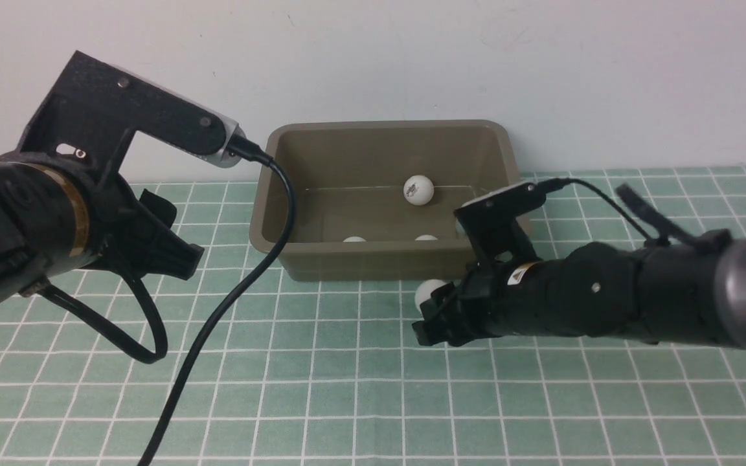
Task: Put the table tennis balls in the box on the green coffee tablecloth.
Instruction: 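Reach for and grasp a ping pong ball on the table, then release the ping pong ball into the bin and lift the gripper away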
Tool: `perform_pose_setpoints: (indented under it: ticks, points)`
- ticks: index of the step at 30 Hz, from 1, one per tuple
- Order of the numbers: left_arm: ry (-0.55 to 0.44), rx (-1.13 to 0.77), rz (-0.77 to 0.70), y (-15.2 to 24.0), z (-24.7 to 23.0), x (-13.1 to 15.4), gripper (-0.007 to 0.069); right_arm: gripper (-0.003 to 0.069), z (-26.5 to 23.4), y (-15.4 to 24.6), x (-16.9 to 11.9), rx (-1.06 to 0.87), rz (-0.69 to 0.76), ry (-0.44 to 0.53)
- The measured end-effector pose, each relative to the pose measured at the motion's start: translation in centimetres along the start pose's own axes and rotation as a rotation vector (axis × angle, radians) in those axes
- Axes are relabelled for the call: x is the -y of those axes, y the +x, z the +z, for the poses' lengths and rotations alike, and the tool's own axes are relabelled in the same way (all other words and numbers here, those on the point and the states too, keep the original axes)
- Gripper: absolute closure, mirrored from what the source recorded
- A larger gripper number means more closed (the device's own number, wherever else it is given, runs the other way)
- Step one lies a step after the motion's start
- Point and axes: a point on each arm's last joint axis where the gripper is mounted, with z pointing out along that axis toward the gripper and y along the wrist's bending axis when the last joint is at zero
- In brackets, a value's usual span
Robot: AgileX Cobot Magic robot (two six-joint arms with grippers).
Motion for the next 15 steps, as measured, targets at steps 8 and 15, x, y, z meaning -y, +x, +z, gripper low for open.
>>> perform_pose_setpoints:
  ticks: [8, 15]
  points:
    - [0.0, -0.001, 0.0, 0.0, 0.0, 0.0, 0.0242, 0.0221, 2.6, 0.2, 0.1, -0.032, 0.001, -0.023]
    - [-0.001, -0.001, 0.0, 0.0, 0.0, 0.0, 0.0242, 0.0187, -2.3, -3.2, 0.5, 0.093, -0.034, 0.019]
